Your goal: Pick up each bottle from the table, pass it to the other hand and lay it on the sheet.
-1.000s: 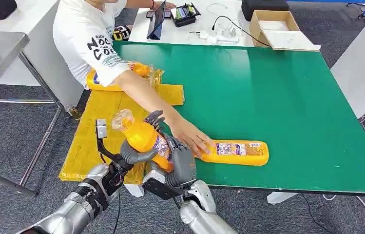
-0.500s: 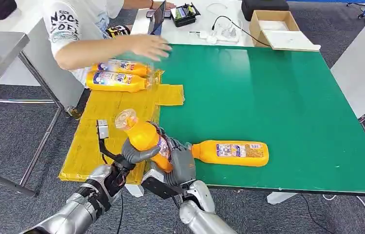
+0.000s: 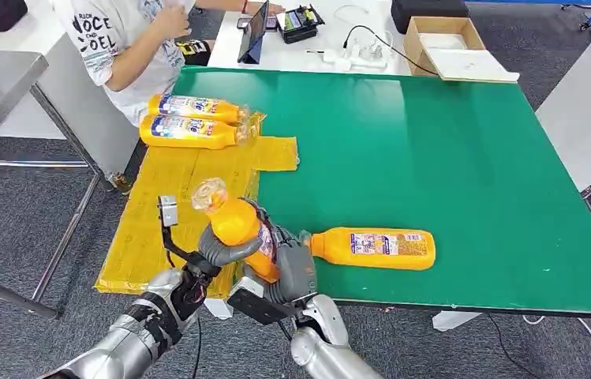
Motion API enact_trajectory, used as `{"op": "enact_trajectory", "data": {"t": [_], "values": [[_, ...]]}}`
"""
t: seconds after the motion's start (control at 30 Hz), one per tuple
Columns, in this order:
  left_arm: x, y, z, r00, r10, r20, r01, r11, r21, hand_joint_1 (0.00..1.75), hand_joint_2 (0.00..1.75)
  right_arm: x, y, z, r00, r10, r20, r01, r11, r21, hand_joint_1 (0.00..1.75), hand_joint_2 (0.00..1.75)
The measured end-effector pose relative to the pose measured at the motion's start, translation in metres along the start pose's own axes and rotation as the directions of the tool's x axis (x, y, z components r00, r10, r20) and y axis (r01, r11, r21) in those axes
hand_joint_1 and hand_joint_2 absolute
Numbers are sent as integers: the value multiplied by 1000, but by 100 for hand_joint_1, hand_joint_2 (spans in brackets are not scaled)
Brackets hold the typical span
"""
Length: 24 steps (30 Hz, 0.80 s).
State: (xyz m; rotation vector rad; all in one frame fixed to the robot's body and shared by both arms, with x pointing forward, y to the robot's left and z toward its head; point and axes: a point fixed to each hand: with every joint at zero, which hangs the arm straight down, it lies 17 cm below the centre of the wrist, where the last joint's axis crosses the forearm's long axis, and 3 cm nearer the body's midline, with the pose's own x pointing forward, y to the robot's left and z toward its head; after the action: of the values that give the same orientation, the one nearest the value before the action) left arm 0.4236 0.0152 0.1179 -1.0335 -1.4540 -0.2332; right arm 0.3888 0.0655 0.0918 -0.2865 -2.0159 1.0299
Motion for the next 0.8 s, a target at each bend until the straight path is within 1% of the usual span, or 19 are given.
{"op": "enact_trajectory", "data": {"t": [0.1,0.3,0.33,0.37,0.4,0.5,0.6,0.73,0.8], "values": [[4,13,-6,999,-33,11,32,997,71,175,175,-4,-5,2,998,-52,-21,51,998,-31,0,0],[5,15,-7,999,-40,13,39,996,85,175,175,-5,-6,2,997,-67,-28,66,997,-41,0,0],[13,22,-12,998,-54,28,50,991,123,175,175,-6,-11,2,993,-113,-37,110,992,-69,0,0],[36,48,-17,993,-102,66,85,972,221,175,175,-10,-26,-2,982,-182,-55,174,976,-129,0,0],[56,65,-21,984,-151,95,118,951,287,175,175,-9,-39,-5,976,-210,-51,199,965,-172,0,0],[77,78,-23,975,-183,127,132,934,333,175,175,-9,-51,-7,974,-222,-44,209,956,-207,0,0],[86,83,-25,968,-212,135,153,923,354,175,175,-9,-57,-8,972,-232,-37,218,949,-229,0,0],[109,97,-25,944,-287,161,200,889,413,175,175,-6,-73,-9,968,-252,-16,238,931,-277,0,0],[118,102,-25,928,-338,159,239,865,442,175,175,-4,-80,-9,966,-258,-5,245,922,-299,0,0]]}}
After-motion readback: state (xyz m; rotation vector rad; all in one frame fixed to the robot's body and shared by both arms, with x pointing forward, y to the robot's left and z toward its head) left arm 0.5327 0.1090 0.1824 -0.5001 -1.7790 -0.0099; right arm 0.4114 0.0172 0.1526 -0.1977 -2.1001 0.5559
